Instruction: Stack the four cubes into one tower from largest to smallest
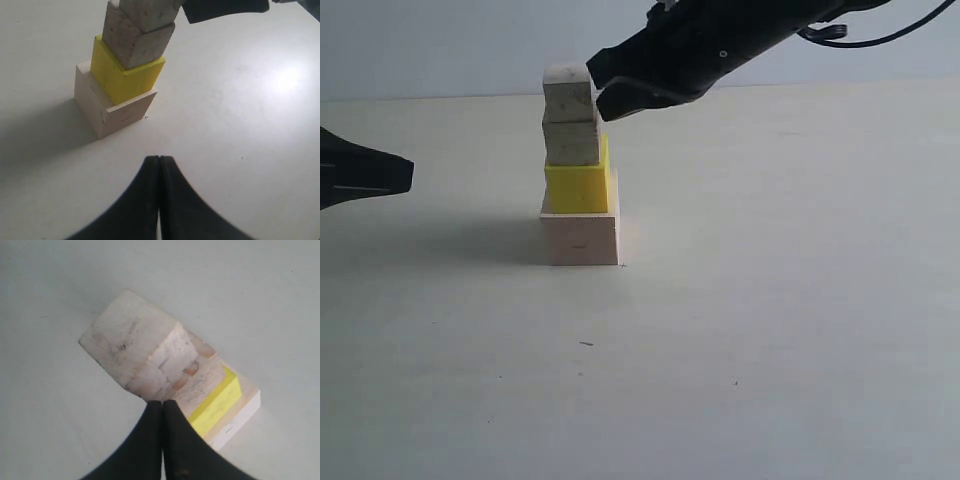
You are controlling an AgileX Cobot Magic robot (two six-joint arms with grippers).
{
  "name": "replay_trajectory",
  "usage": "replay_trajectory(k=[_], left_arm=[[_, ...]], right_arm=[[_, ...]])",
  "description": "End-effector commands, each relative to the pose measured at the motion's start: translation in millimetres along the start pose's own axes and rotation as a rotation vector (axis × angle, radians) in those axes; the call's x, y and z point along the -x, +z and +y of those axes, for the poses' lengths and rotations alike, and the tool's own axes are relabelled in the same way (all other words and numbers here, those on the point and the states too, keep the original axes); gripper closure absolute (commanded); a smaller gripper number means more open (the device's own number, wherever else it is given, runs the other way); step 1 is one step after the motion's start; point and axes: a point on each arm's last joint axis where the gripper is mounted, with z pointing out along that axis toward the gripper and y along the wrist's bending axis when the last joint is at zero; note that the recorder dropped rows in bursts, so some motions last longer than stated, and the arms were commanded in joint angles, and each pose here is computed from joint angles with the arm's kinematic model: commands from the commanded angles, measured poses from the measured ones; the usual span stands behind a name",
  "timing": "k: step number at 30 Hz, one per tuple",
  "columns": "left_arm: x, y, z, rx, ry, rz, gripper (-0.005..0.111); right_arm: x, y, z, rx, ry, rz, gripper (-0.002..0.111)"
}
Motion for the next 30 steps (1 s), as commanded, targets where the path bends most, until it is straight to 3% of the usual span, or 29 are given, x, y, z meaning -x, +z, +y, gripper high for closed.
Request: replay_trajectory(k=[1,30], left_arm=[[0.3,-0.4,-1.6,-0.008,-0.007,-0.009,0.107],[0.2,-0.4,-2.0,-0.012,-0.007,-0.007,0.107]], right_arm=[[0.8,-0.7,0.9,0.011,-0.011,-0.004,0.108],[3.1,-0.7,0.4,0.005,-0.046,-0.031,0.108]])
